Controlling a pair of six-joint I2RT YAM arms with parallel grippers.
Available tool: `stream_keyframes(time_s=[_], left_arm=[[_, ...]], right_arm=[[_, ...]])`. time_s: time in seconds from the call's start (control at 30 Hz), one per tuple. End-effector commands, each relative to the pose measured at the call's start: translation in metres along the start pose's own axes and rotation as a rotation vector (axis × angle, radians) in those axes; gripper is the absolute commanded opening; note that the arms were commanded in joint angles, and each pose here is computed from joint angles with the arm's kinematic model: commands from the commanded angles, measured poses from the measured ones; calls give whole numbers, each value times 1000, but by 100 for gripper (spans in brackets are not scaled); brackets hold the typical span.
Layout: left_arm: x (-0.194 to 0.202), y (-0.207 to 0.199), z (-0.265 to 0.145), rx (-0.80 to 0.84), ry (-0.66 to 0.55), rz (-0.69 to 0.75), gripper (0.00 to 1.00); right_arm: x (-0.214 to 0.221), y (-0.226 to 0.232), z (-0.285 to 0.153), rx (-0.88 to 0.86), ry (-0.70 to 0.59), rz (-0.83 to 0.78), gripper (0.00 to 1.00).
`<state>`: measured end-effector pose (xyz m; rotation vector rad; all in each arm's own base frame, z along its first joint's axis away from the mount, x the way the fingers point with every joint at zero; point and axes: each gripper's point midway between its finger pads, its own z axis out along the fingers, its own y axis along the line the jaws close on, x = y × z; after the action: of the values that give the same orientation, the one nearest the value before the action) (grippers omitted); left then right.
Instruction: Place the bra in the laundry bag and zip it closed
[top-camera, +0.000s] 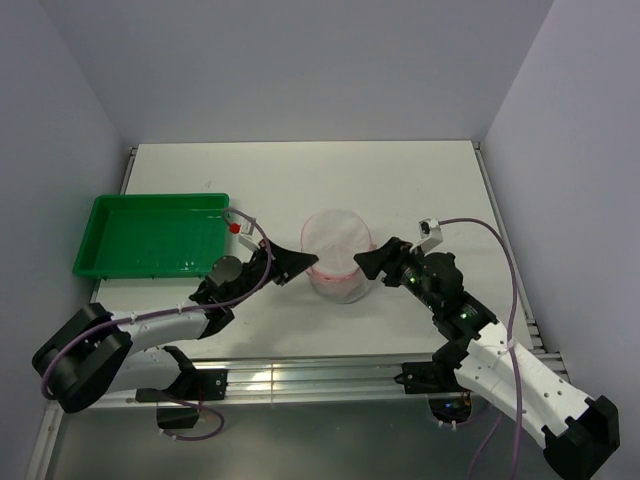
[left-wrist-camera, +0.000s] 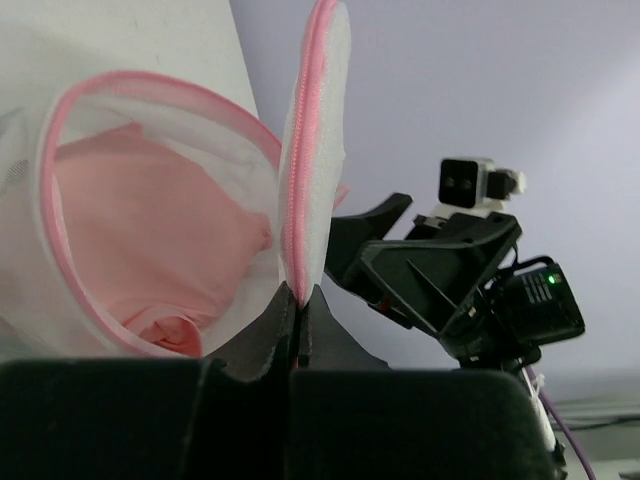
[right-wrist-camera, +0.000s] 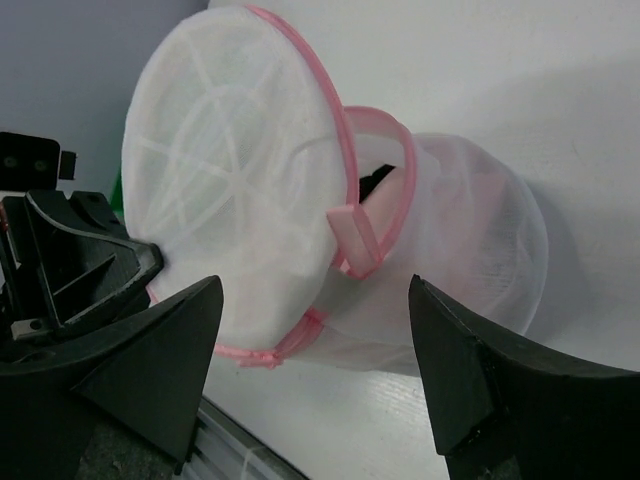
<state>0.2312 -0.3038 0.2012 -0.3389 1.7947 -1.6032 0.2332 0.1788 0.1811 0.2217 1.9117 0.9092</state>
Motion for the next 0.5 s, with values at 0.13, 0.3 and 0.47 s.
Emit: stream_keyframes(time_s=[0.13, 0.3, 0.47], left_arm=[[21, -26, -1, 106, 83, -14, 0], [31, -18, -2, 90, 124, -20, 0], [34, -6, 0, 48, 129, -30, 0]], right_arm=[[30, -5, -3, -11, 102, 100, 78], [35, 6, 1, -80, 109, 173, 62], [38, 8, 0, -103, 112, 200, 47]])
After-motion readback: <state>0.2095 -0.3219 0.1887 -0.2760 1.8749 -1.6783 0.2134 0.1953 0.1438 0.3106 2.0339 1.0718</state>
